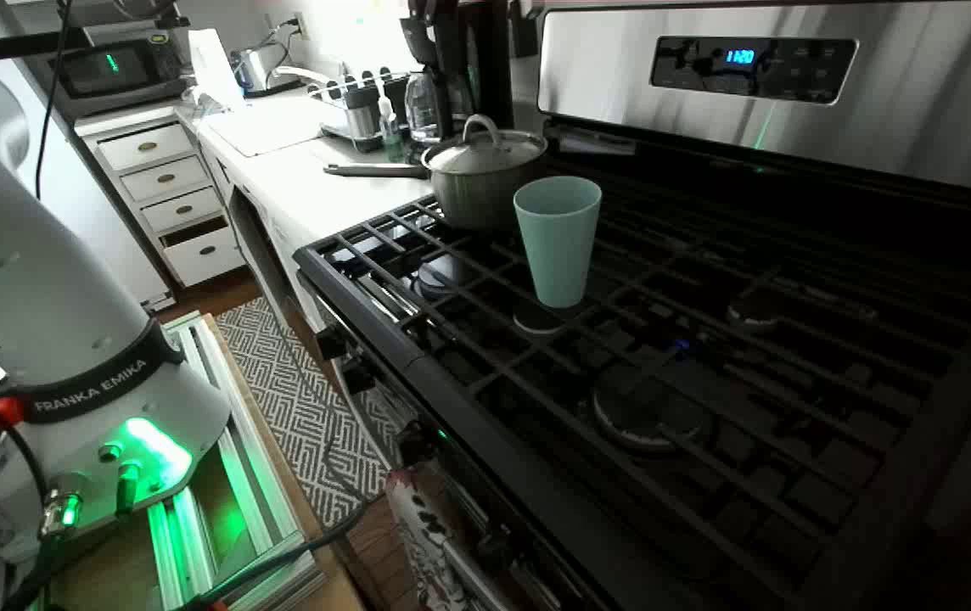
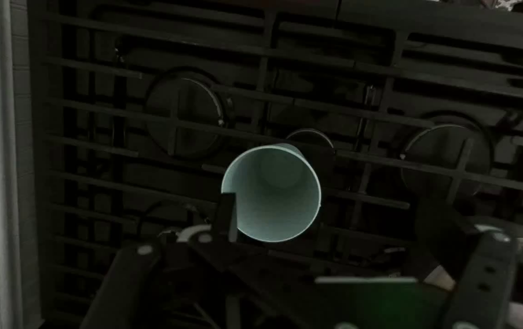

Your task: Remove the lid from the pot, put it on the stove and then pour the contents of the cup on the stove into the pot

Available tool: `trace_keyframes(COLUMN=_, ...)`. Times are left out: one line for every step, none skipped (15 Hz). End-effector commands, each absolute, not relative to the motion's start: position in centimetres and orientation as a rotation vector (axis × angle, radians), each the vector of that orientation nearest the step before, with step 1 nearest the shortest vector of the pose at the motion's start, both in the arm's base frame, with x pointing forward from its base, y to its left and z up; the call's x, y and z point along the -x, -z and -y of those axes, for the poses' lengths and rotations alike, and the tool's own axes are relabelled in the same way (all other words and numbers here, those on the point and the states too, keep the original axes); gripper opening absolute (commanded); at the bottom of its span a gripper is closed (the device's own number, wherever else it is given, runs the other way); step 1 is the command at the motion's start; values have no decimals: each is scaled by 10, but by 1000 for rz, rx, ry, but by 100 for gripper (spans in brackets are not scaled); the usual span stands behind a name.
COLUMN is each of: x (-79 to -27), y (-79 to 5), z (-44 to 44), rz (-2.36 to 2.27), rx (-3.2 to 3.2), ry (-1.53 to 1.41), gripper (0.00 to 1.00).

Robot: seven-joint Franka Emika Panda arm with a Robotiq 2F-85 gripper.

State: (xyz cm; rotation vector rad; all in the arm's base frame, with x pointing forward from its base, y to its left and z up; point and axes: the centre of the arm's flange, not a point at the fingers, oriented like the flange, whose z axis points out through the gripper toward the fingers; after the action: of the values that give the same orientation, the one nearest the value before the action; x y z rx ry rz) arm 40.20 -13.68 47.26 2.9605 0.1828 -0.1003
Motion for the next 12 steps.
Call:
trace_keyframes(x=-402, y=-473, z=137, rz=-183, rx=-2961, ry=100, gripper=100)
trace_keyframes(x=-402, y=-473, z=137, rz=-183, rx=-2961, ry=100, gripper=100)
trace_keyframes(x=-402, y=-473, z=137, rz=-183, rx=-2961, ry=100, gripper=100)
trace_keyframes(x=-402, y=-473, z=137, rz=-183, rx=-2961, ry=100, gripper=100)
trace_keyframes(x=-402, y=-473, z=137, rz=-183, rx=-2961, ry=100, gripper=100)
trace_keyframes(x=-402, y=-473, z=137, rz=-183, rx=-2961, ry=100, gripper=100)
trace_keyframes(x=-404, y=-471, z=131, rz=-177, rx=-2967, ry=116, gripper=100)
trace_keyframes(x=-405, y=-469, z=121, rz=-201, rx=-2974, ry=135, gripper=100)
trace_keyframes(x=-407, y=-467, z=110, rz=-215, rx=-2977, ry=159, gripper=100)
trace_keyframes(x=-410, y=-466, z=96, rz=-205, rx=-2986, ry=180, gripper=100)
trace_keyframes(x=-413, y=-466, z=82, rz=-179, rx=-2993, ry=173, gripper=100)
trace_keyframes(x=-418, y=-466, z=64, rz=-108, rx=-2997, ry=154, gripper=100)
